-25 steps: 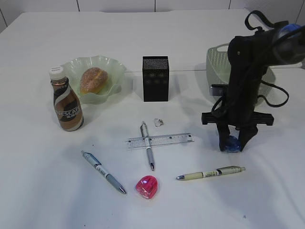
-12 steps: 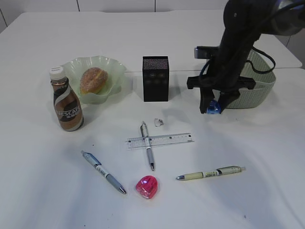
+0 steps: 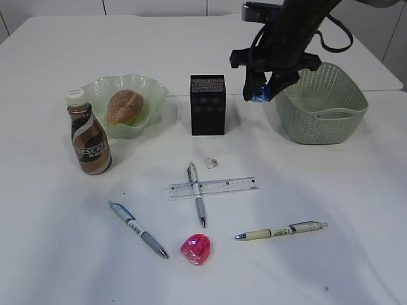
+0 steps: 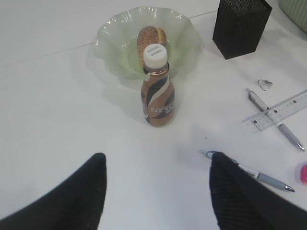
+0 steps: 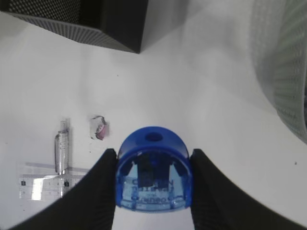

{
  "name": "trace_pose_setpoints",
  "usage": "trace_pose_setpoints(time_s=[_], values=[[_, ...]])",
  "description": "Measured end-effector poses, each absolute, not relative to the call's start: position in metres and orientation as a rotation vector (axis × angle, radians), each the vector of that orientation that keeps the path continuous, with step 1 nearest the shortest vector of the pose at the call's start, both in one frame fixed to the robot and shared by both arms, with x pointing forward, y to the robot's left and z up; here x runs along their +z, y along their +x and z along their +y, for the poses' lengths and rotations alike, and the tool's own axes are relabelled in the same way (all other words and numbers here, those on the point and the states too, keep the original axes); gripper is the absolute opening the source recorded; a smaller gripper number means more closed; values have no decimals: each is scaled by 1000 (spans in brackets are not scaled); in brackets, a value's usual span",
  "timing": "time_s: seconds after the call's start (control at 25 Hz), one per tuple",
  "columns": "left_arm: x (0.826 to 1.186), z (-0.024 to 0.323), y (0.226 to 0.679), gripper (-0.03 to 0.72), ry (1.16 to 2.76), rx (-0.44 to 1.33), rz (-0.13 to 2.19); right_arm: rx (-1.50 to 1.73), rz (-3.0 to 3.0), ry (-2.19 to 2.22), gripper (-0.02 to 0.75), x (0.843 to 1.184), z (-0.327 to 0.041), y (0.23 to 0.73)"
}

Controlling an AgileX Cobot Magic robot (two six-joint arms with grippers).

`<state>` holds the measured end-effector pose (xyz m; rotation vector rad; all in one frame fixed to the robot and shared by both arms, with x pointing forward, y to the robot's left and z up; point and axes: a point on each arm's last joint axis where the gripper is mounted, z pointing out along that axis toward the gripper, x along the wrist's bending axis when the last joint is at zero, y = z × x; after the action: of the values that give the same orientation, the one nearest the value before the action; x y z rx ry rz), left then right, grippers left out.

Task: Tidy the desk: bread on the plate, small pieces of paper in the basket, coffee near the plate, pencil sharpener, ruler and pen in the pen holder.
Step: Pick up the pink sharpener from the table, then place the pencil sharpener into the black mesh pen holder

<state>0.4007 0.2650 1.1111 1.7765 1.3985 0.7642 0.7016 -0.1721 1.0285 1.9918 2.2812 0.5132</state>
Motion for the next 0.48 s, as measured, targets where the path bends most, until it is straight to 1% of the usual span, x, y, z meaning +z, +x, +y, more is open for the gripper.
trace_pose_setpoints(time_s=[0.2, 0.28, 0.4, 0.48], values=[[1111, 265, 401, 474, 1776, 764, 1398, 708, 2287, 1887, 335, 1039, -164, 709], [1111, 265, 401, 474, 1776, 764, 1398, 789, 2270, 1780, 335, 1042, -163, 716], [1111, 265, 401, 474, 1776, 764, 1398, 826, 2250, 1733, 335, 1044, -162, 719], [1111, 265, 401, 474, 1776, 764, 1398, 920, 2188, 1598, 335, 1046, -160, 730]])
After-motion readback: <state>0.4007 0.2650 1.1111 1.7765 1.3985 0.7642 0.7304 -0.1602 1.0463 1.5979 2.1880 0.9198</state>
